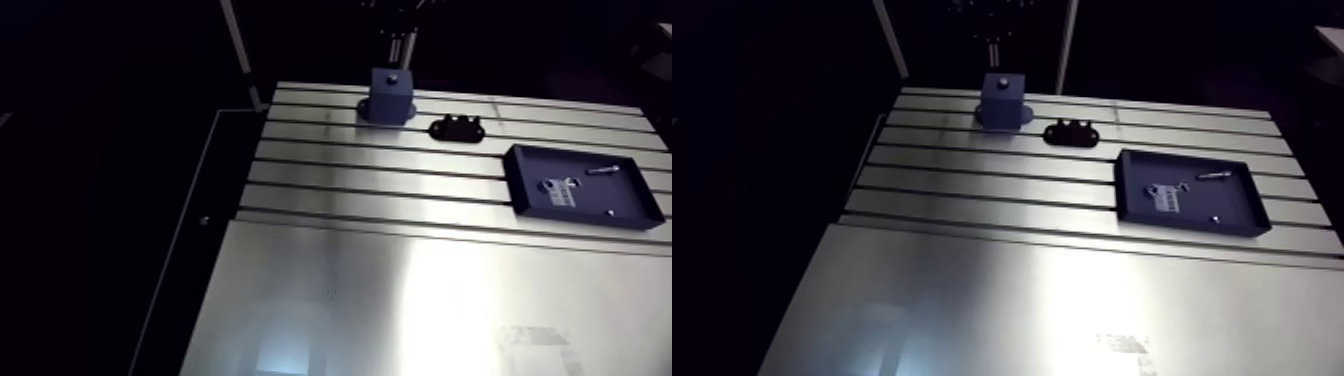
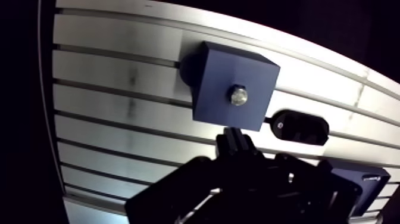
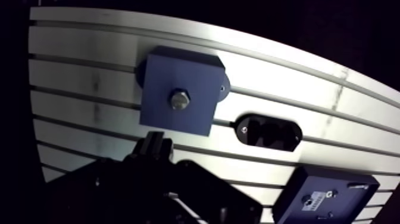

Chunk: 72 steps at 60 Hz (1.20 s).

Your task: Pick up the M10 bolt and insert it into the hex recess until seated.

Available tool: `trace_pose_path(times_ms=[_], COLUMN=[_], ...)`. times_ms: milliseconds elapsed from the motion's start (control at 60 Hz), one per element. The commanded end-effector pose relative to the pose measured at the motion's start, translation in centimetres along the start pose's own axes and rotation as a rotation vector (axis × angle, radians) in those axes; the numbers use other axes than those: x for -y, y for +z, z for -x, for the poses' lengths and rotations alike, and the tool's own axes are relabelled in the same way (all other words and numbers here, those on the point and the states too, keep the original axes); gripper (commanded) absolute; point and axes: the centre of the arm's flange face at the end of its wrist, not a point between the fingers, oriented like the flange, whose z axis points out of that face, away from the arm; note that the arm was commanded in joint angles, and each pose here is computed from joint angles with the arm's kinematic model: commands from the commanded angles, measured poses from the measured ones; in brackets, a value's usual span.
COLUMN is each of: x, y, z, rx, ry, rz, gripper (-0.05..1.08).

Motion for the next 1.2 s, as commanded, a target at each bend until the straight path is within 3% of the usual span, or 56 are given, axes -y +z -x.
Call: trace_pose_path(times_ms=[17,167,500,733,1200], x=[0.1,0.1,-0.5,-0.8,-0.8], y=[0.7,1.4,2.3,2.8,3.3], z=[0.0,0.1,0.4,0.4,0.3], rx=[0.008,0.006,-0.010,-0.015,-0.020], ry=[0.040,0.049,0.059,0.062,0.062], rz=[0.002,-0.002,0.014,0.017,0.011], gripper=[1.06,1.07,1.07,1.07,1.07])
